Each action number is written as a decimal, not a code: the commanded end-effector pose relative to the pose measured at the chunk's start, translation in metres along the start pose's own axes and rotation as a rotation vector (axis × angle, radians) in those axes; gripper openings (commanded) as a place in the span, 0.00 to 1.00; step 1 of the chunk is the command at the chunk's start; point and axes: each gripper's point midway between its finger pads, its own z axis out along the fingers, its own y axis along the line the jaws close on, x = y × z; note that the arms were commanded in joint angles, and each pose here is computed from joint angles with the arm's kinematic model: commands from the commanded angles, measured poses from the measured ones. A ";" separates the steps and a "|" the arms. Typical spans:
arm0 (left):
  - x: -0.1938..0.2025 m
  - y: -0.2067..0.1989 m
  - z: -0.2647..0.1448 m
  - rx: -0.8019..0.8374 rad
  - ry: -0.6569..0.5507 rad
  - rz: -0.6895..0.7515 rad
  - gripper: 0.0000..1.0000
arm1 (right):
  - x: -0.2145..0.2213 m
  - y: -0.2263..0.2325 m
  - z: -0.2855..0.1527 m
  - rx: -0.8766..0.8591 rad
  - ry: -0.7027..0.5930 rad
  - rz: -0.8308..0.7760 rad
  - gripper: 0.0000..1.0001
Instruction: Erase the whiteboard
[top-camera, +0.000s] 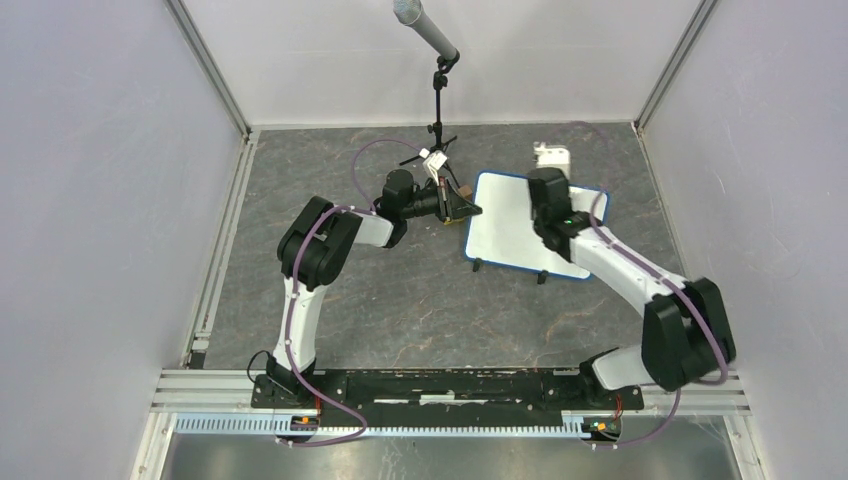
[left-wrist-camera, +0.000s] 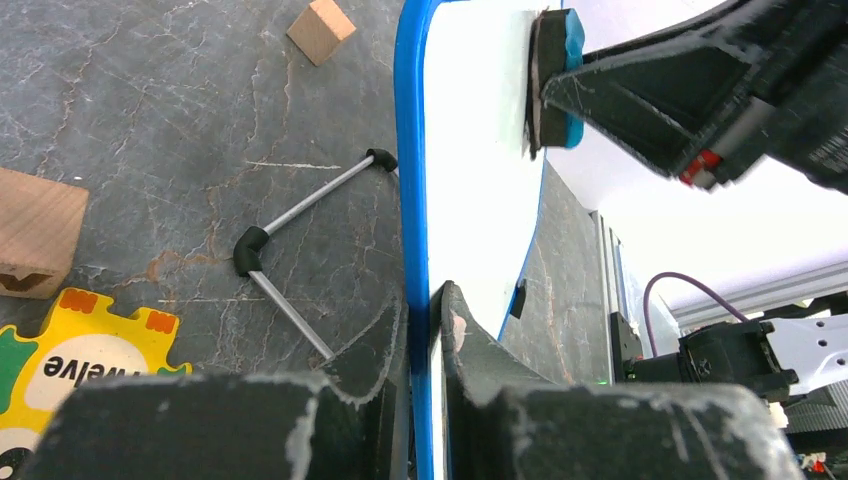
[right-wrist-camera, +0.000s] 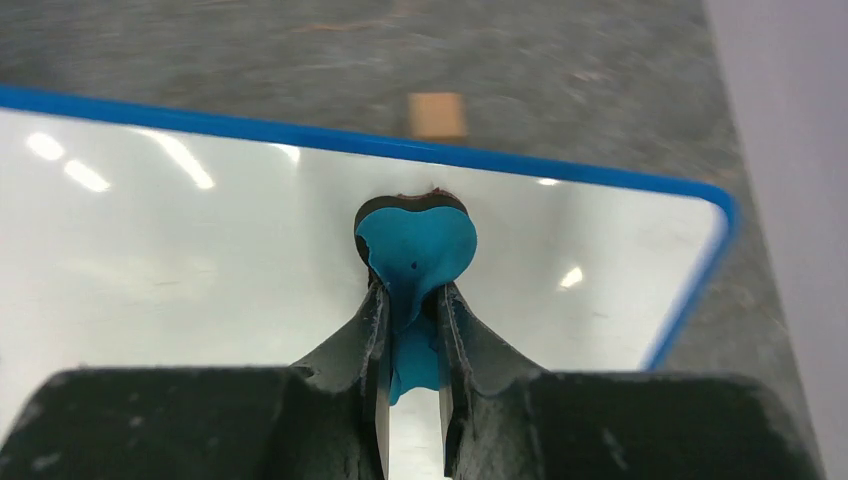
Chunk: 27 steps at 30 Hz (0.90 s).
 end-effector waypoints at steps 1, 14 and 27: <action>0.002 0.021 -0.011 -0.079 0.002 0.046 0.02 | 0.054 -0.069 0.008 0.171 0.123 0.005 0.15; 0.004 0.024 -0.011 -0.089 0.010 0.051 0.02 | -0.021 0.065 0.001 -0.120 0.012 -0.068 0.15; 0.003 0.026 -0.015 -0.096 0.007 0.041 0.02 | 0.066 -0.052 0.006 0.140 0.055 0.112 0.15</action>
